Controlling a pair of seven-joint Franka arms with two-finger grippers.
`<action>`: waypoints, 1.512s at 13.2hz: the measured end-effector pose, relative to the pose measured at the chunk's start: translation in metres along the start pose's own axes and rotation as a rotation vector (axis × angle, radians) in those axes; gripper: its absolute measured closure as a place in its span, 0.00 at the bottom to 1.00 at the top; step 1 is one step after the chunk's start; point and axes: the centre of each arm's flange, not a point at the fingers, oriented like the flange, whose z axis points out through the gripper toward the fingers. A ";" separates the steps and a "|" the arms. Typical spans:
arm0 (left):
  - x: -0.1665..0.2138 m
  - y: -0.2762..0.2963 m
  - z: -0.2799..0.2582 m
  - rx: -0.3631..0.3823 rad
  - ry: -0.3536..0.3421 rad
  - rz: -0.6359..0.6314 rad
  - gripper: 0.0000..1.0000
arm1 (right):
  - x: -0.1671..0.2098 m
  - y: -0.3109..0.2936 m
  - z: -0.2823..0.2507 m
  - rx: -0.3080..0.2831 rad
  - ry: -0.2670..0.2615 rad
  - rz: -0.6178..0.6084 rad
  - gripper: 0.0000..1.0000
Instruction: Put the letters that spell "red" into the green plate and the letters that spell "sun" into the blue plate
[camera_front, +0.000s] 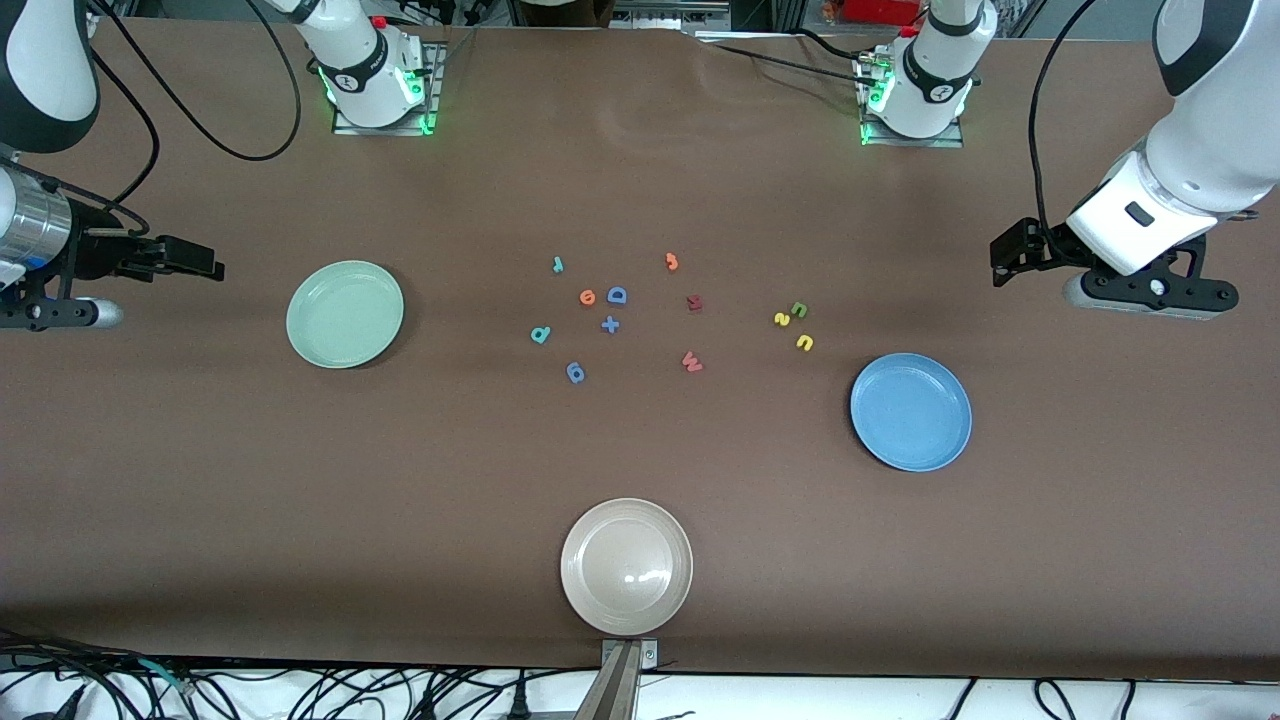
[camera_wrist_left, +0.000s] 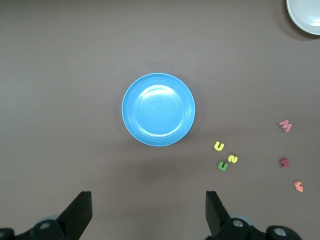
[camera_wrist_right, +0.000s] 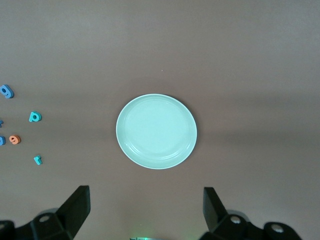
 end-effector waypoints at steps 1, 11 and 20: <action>0.000 0.000 0.000 0.000 0.000 0.000 0.00 | 0.000 0.000 0.000 0.000 -0.002 -0.001 0.00; 0.000 0.000 0.000 0.000 -0.001 0.000 0.00 | 0.000 0.000 0.003 0.001 -0.013 -0.001 0.00; 0.009 0.018 0.035 -0.008 -0.074 0.035 0.00 | 0.003 0.000 0.008 -0.001 -0.022 0.023 0.00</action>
